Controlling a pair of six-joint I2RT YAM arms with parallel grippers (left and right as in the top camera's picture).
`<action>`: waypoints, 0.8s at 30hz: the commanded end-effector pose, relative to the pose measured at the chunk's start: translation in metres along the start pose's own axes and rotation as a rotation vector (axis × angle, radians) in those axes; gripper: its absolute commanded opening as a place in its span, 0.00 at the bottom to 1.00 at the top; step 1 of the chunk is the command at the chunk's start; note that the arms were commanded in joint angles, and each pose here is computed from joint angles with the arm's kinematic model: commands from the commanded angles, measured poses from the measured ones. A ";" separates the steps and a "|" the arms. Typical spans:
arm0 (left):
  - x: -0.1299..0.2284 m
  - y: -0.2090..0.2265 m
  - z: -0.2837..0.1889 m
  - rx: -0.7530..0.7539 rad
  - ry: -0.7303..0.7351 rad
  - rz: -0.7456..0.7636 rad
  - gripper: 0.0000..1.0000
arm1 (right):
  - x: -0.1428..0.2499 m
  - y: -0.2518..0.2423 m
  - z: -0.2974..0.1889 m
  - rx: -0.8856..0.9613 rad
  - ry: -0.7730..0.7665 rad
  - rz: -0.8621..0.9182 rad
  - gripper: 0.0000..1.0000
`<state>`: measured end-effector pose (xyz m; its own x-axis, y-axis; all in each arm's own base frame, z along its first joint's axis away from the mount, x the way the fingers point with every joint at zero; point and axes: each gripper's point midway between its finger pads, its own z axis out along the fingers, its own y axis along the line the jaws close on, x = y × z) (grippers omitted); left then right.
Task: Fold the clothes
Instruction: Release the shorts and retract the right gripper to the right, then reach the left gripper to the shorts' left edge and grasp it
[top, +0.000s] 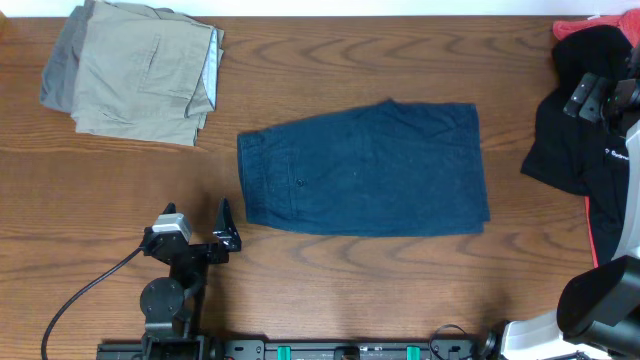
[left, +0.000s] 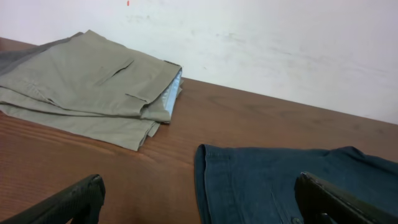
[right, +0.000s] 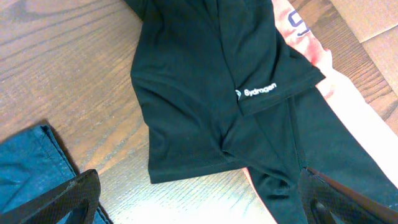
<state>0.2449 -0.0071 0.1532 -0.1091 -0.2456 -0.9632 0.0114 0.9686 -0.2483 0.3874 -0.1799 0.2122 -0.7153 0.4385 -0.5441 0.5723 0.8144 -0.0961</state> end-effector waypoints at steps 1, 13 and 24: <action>0.015 0.002 0.001 -0.002 0.047 0.012 0.98 | -0.005 -0.001 -0.005 -0.006 -0.016 0.016 0.99; 0.015 -0.056 -0.009 0.318 0.141 -0.402 0.98 | -0.005 0.000 -0.005 -0.006 -0.016 0.015 0.99; 0.000 -0.076 -0.020 0.420 0.155 -0.411 0.98 | -0.005 0.000 -0.005 -0.006 -0.016 0.015 0.99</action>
<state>0.2308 -0.0706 0.1637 -0.3129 -0.5877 -0.7461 0.2679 0.6990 -0.6630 0.3879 -0.1789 0.2120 -0.7158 0.4390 -0.5431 0.5696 0.8169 -0.0904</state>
